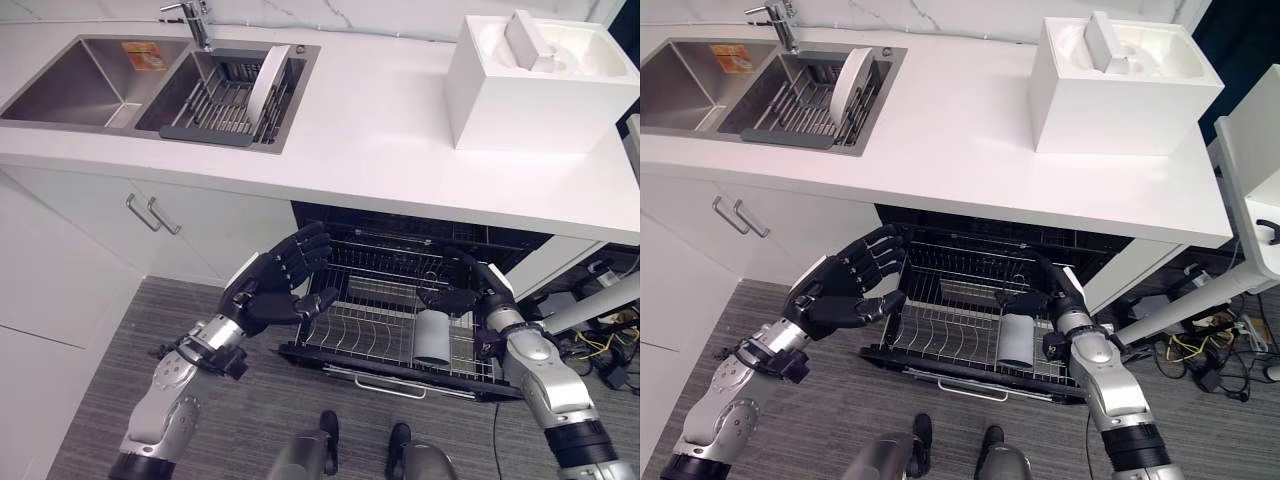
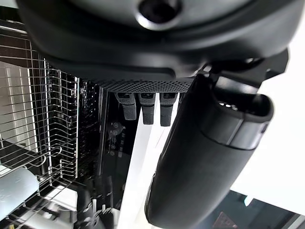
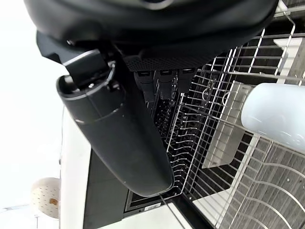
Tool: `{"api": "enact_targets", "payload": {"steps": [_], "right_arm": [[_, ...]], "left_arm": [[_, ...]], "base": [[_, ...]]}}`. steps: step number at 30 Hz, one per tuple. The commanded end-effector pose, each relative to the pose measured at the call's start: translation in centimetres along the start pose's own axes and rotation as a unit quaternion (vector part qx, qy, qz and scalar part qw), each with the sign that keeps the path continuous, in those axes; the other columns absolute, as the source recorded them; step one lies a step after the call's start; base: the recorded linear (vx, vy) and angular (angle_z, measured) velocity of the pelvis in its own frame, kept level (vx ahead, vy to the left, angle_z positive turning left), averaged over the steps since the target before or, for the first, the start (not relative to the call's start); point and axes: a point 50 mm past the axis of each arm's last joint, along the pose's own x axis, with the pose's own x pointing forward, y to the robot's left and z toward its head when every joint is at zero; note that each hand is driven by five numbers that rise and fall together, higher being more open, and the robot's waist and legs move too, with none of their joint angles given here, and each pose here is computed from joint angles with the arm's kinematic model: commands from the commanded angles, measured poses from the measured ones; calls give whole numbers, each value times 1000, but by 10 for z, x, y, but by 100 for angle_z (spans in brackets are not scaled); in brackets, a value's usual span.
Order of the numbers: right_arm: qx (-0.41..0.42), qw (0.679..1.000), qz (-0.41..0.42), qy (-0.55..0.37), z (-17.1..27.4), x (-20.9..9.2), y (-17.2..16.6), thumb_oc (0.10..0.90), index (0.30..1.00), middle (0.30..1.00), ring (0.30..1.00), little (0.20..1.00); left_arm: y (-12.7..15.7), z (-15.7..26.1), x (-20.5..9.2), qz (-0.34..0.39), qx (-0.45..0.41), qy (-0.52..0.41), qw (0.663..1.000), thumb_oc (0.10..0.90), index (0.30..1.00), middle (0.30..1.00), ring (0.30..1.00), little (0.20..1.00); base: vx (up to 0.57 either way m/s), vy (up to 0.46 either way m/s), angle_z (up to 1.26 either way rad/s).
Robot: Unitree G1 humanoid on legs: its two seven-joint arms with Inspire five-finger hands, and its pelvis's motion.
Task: Place the dishes in the dishwasher.
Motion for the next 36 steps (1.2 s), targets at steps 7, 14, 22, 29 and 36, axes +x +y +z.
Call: {"api": "enact_targets", "payload": {"steps": [7, 14, 22, 29, 36], "right_arm": [[55, 975, 51, -211, 67, -31, -2, 800, 900, 900, 900, 900], [131, 936, 98, -313, 91, -50, 2, 800, 900, 900, 900, 900], [120, 926, 92, -345, 94, -58, 6, 800, 900, 900, 900, 900], [104, 921, 57, -371, 94, -60, -10, 800, 900, 900, 900, 900], [58, 921, 29, -384, 94, -71, -15, 800, 900, 900, 900, 900]], "left_arm": [[-14, 64, -15, 2, 45, -220, 974, 800, 900, 900, 900, 900], [-16, 69, -17, -13, 23, -247, 969, 800, 900, 900, 900, 900], [-19, 68, -15, -28, 35, -224, 973, 800, 900, 900, 900, 900], [-12, 65, -12, -6, 25, -232, 972, 800, 900, 900, 900, 900], [-17, 60, -13, -15, 3, -238, 971, 800, 900, 900, 900, 900]], "base": [[-32, 131, -14], [-49, 230, -13], [-63, 231, -32], [-100, -32, -47], [-53, -202, 3]]}}
